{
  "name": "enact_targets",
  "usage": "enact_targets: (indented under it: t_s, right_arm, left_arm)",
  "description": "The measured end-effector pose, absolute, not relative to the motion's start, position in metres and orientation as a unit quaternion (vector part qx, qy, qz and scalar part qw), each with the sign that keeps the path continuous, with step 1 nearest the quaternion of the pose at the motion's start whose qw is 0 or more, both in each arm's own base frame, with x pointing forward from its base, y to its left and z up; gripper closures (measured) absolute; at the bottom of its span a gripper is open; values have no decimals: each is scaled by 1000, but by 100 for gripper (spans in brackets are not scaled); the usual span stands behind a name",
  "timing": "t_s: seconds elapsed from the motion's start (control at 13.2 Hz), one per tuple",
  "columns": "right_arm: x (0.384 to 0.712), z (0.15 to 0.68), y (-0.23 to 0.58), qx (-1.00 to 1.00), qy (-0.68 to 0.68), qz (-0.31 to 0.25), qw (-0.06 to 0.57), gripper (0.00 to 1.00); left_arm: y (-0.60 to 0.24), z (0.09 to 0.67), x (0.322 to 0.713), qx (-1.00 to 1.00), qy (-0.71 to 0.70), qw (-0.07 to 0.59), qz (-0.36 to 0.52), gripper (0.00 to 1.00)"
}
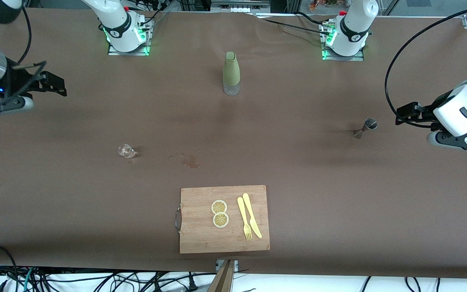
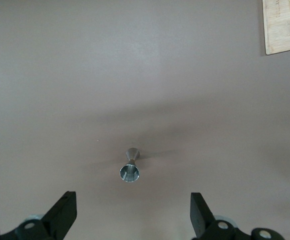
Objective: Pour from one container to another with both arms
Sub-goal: 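Lower the right gripper to the glass cup while the left gripper reaches the jigger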
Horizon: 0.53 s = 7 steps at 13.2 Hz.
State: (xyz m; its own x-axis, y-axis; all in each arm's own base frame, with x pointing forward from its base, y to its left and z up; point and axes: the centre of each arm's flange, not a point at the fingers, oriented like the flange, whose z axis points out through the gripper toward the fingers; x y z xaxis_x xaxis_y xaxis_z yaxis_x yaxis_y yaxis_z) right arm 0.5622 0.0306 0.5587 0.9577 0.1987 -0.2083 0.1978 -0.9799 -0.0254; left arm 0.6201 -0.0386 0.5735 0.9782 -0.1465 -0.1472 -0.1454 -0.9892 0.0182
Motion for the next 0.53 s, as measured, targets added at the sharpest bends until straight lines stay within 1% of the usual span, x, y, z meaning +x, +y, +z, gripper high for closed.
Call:
enact_targets:
  t_s: [0.15,0.3,0.53]
  right_arm:
    - [566,549,31,-986,-117,116,5,1]
    - [566,548,35,-984,-138,116,14,1]
    - [579,531,44,-964,-241,100,45,1]
  left_arm:
    - [-36,572,621,992,-100,6,-75,0]
    - [-23,566,624,987,-139,9,-80,0]
    - [6,552,628,974,-204,47,-83,0]
